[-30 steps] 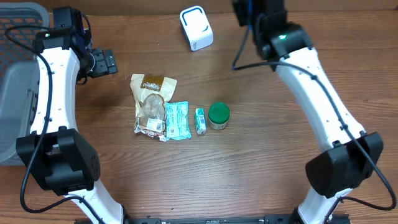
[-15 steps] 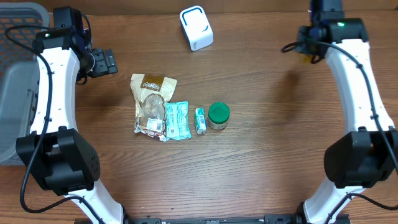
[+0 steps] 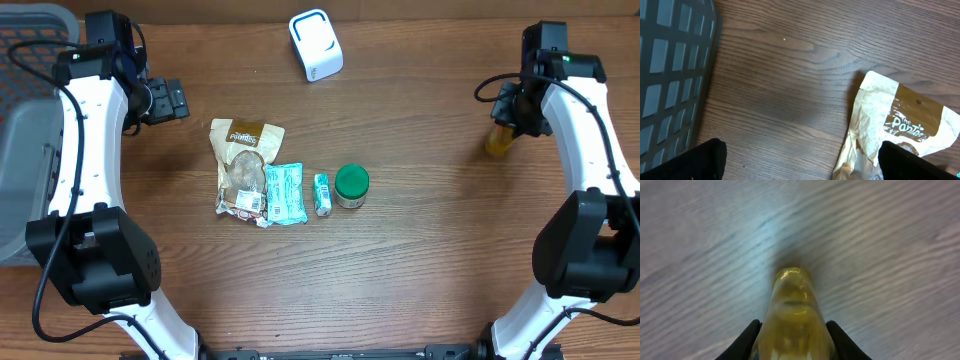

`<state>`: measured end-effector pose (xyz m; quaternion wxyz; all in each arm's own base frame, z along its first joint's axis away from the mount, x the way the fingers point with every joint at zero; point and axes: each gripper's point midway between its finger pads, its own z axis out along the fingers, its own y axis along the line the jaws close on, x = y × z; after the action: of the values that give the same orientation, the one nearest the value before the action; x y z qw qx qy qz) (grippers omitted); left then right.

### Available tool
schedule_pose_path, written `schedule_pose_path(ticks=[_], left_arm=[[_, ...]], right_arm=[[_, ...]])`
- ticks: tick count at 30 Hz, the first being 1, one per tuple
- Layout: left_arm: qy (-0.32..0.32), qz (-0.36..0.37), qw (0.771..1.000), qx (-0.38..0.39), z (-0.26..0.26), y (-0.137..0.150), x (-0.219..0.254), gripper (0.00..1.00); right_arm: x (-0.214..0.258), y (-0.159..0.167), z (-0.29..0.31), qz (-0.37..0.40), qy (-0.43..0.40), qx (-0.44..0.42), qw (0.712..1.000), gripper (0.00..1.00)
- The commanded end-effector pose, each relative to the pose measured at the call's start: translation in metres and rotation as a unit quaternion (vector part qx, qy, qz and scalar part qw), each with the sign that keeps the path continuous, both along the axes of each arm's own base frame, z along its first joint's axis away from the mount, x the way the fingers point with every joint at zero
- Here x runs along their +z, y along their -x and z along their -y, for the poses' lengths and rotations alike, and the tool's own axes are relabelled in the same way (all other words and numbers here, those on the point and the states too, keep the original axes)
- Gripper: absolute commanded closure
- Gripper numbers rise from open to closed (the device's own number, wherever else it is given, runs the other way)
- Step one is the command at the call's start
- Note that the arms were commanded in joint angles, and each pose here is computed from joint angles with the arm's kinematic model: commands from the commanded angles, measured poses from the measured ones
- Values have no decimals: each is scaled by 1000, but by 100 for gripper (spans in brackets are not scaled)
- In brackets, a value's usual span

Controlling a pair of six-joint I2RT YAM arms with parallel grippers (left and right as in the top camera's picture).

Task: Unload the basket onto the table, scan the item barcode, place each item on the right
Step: 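Carry the bottle right and set it down on the table, release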

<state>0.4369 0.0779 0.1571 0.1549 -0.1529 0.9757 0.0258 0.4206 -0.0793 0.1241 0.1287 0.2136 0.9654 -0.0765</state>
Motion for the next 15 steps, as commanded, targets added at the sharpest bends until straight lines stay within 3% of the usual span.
schedule_pose_path(ticks=[1, 4, 15], left_arm=[[-9, 9, 1000, -11, 1, -2, 8, 1], [-9, 9, 1000, -11, 1, -2, 8, 0], [-9, 9, 1000, -11, 1, -2, 8, 0]], right_arm=[[3, 9, -8, -10, -21, -1, 1000, 78], [-1, 24, -19, -41, -51, 4, 998, 68], [-2, 25, -19, -44, -51, 4, 998, 67]])
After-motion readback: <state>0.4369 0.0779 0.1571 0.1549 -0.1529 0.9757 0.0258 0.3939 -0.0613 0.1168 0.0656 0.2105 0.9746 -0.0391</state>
